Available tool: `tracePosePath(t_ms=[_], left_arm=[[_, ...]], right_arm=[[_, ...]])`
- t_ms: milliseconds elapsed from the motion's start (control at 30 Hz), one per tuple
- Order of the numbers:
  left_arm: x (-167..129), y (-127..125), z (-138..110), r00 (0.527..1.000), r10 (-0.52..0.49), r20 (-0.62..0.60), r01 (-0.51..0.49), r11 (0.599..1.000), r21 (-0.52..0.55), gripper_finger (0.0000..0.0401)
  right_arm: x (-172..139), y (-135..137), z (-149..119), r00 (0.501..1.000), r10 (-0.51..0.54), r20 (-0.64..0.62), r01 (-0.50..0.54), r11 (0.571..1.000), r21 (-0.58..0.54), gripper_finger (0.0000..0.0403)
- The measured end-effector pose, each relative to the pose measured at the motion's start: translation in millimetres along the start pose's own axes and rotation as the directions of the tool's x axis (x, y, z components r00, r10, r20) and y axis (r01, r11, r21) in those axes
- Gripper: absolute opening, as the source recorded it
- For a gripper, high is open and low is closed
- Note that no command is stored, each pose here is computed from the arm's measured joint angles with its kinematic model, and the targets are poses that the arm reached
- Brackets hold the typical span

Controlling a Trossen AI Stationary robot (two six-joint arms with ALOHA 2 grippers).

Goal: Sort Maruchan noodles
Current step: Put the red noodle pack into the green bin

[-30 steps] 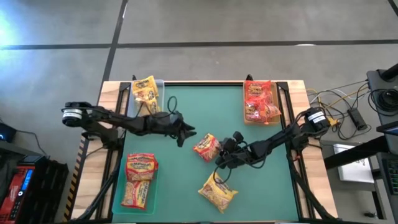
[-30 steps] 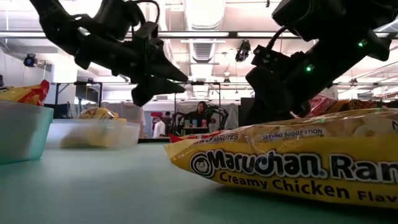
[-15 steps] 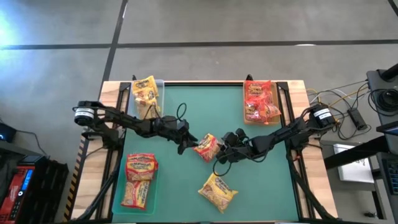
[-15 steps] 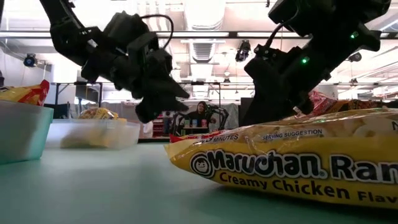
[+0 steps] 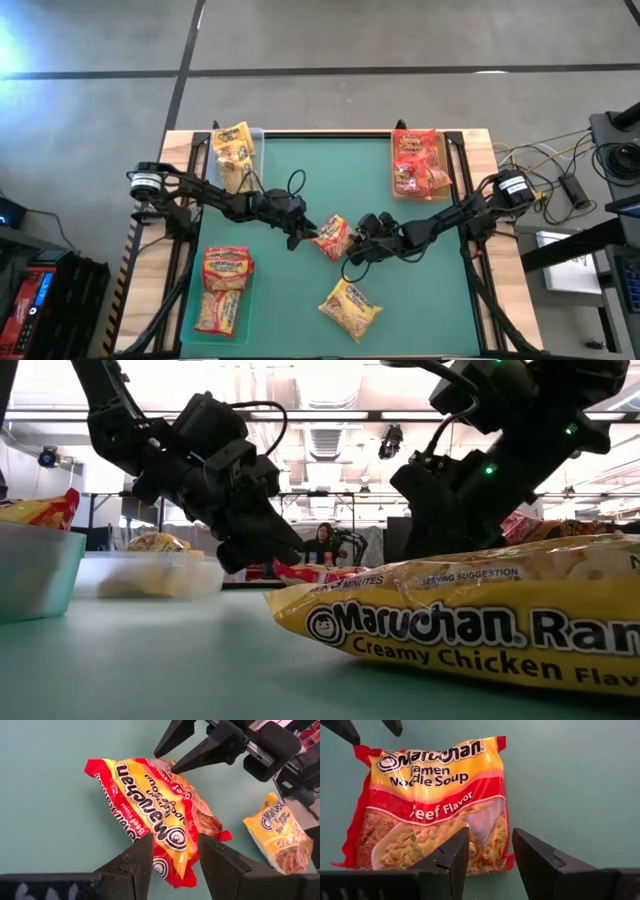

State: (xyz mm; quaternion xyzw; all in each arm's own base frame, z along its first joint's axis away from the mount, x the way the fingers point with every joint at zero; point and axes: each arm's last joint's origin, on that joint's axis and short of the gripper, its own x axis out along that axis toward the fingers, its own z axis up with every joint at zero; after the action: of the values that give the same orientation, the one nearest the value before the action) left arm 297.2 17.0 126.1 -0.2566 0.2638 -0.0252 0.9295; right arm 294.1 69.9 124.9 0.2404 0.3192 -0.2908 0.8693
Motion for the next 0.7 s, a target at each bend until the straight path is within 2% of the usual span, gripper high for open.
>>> tracePosePath(t_ms=[167,500,700], left_arm=[[0.1,0.8,-0.5,1.0,0.008,-0.014,-0.008,1.0,-0.001,0.0137],[2.8,-0.4,14.8,1.0,0.012,0.013,-0.01,0.996,-0.091,0.0137],[6.6,1.5,23.1,0.996,0.091,0.006,-0.089,0.984,-0.157,0.0137]], right_arm=[[0.8,-3.6,-3.5,1.0,-0.002,-0.011,0.002,1.0,-0.002,0.0141],[2.1,-15.6,-13.7,0.999,-0.033,-0.041,0.032,0.999,-0.006,0.0141],[2.3,-16.5,-14.6,0.998,-0.036,-0.049,0.034,0.998,-0.048,0.014]])
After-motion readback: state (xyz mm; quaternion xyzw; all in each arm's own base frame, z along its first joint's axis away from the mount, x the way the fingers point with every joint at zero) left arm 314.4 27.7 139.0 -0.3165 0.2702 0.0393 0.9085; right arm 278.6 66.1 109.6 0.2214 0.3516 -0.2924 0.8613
